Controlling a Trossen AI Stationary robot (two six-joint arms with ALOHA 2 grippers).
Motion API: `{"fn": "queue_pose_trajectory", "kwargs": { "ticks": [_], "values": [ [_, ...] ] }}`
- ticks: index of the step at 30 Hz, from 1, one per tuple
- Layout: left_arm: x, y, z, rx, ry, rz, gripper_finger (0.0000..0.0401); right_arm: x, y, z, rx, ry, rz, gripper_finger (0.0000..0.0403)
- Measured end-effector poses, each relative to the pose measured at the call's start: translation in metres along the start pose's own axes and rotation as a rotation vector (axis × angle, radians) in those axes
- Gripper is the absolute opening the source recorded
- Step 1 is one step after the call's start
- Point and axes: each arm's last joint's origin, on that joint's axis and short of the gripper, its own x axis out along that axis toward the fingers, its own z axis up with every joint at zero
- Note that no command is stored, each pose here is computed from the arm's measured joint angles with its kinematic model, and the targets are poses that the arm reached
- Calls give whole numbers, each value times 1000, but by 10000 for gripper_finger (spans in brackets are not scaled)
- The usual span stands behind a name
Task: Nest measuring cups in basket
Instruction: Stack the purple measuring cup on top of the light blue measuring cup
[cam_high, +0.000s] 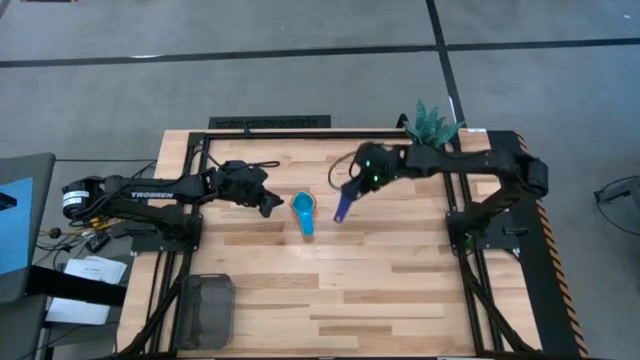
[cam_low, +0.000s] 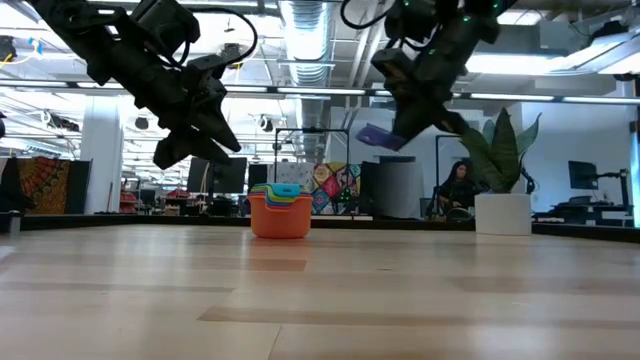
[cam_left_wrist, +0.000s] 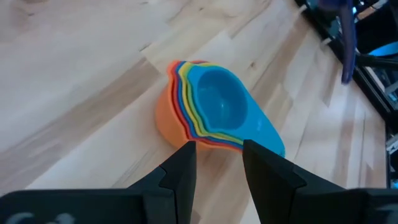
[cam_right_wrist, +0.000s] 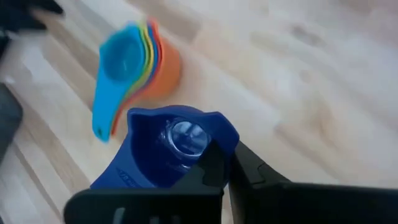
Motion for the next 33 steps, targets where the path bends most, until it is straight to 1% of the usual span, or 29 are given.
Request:
{"fn": "queue_pose_trajectory", "kwargs": {
  "ticks": [3,5,8,10,12,16,19,23,28,31,33],
  "values": [
    [0,1,0,-9,-14,22,119,4,-6,17,-12,-21,21,16],
    [0,1,1,-16,-25,31,119,12,-7,24,-35,12,15,11],
    [0,1,1,-33,-31,39,119,27,3,39,-88,24,35,10],
    [0,1,1,-43,-30,40,119,38,8,46,-113,56,24,16],
    [0,1,0,-56,-27,38,119,50,17,55,-144,57,39,21],
    [0,-1,-1,-81,-23,32,119,68,37,71,-216,74,100,17],
    [0,-2,-2,-93,-17,30,119,79,54,78,-280,106,143,12],
    [1,-3,-4,-96,-18,40,119,88,70,83,-352,148,145,21],
    [1,-4,-5,-94,-31,57,119,103,79,82,-418,211,125,20],
    [1,-3,-5,-95,-29,65,119,109,83,82,-429,217,128,17],
    [1,-3,-5,-96,-29,67,119,113,85,80,-434,225,139,22]
  ]
}}
